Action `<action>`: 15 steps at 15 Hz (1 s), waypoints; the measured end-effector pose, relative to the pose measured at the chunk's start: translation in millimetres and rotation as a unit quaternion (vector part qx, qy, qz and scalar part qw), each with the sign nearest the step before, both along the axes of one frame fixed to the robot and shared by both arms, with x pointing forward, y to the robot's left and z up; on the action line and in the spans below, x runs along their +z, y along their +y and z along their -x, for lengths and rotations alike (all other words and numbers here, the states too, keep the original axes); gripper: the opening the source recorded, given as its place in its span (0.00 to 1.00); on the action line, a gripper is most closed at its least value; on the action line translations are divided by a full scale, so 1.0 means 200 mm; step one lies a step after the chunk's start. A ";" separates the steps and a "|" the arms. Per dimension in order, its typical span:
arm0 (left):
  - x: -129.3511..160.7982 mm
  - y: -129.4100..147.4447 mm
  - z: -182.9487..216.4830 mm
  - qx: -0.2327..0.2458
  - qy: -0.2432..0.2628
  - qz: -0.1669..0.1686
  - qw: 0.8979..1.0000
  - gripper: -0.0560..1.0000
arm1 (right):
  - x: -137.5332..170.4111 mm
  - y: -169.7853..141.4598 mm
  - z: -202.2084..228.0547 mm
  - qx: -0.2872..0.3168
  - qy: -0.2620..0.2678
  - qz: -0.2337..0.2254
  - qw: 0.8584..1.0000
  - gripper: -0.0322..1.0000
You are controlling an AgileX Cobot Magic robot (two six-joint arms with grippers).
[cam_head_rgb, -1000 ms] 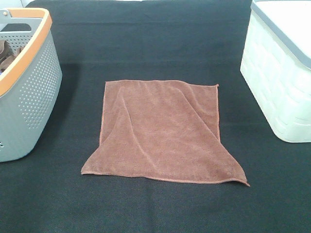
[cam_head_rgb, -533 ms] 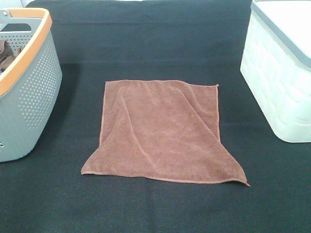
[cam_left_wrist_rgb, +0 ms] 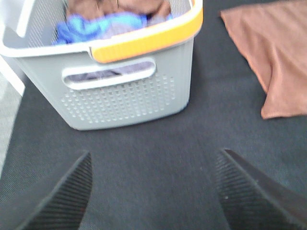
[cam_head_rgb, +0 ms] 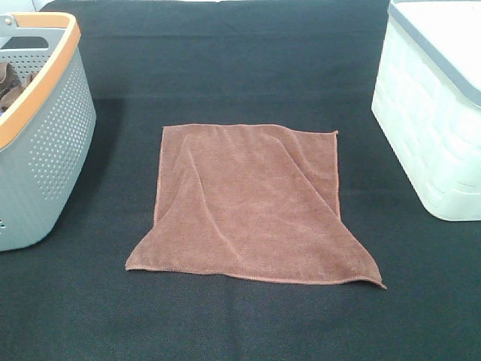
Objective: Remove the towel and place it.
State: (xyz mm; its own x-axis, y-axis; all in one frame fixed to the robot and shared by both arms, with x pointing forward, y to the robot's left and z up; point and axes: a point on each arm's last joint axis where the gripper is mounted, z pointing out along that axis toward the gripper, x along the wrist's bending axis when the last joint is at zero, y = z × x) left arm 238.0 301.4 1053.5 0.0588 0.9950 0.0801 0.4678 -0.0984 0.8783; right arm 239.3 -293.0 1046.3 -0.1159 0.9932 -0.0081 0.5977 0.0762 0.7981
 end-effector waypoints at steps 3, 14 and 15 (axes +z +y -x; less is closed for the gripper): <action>0.00 0.00 0.02 -0.001 -0.014 0.000 1.000 0.71 | 0.00 0.00 0.02 -0.008 -0.015 -0.001 1.000 0.81; 0.00 0.00 0.02 -0.037 -0.015 0.001 0.999 0.71 | -0.01 0.00 0.06 -0.007 -0.039 -0.003 0.999 0.81; 0.00 0.00 0.02 -0.037 -0.015 0.001 0.999 0.71 | -0.01 0.00 0.06 -0.007 -0.039 -0.003 0.999 0.81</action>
